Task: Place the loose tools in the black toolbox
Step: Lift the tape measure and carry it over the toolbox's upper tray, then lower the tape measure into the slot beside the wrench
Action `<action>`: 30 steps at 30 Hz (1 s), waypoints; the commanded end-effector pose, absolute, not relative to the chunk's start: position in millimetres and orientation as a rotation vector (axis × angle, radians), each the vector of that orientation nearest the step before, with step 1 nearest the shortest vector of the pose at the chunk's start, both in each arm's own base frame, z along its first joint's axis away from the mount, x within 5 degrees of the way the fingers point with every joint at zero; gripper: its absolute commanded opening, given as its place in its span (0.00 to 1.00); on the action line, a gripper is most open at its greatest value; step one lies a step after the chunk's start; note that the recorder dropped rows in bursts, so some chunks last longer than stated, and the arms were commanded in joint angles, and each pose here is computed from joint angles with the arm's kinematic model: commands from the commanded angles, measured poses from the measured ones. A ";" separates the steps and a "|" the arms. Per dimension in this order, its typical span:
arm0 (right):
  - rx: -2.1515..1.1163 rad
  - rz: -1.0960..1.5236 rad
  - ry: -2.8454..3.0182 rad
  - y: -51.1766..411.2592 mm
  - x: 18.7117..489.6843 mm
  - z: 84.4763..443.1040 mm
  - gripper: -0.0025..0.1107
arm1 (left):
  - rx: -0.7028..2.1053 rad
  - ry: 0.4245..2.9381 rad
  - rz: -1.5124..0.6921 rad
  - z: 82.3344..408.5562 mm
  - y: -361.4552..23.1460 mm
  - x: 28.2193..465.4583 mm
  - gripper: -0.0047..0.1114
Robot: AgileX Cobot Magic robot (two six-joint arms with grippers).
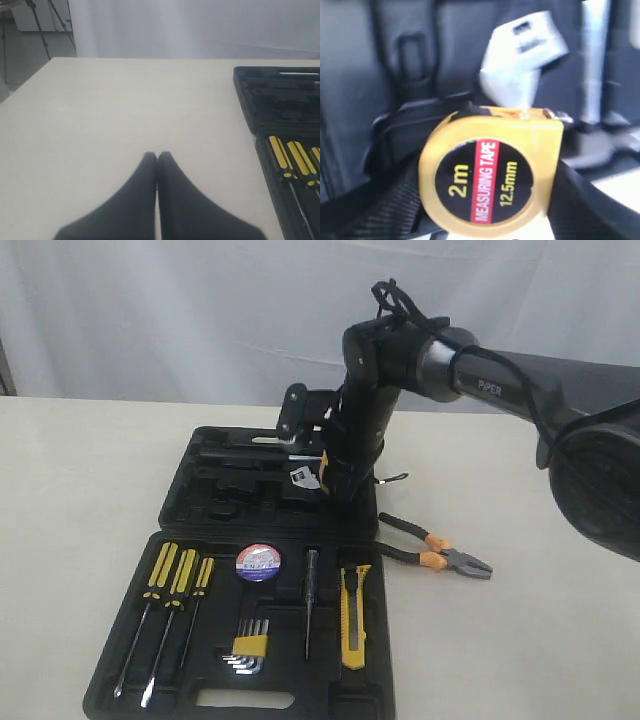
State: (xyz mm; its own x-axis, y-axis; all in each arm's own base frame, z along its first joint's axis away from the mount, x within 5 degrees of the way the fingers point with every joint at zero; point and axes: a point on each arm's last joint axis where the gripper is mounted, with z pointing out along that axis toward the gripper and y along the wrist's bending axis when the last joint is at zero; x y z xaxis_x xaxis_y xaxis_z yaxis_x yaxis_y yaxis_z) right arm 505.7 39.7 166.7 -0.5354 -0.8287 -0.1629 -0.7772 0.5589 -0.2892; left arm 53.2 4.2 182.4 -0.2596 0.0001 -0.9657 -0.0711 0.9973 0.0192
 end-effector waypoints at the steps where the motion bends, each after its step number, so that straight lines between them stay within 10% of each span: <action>1: -1.089 -0.260 2.542 37.5 514.3 198.8 0.02 | -0.056 1.825 0.053 182.3 3.7 53.4 0.04; 30: -1.615 -0.145 2.504 12.4 511.0 162.6 0.02 | -0.056 1.825 0.053 182.3 3.7 53.4 0.04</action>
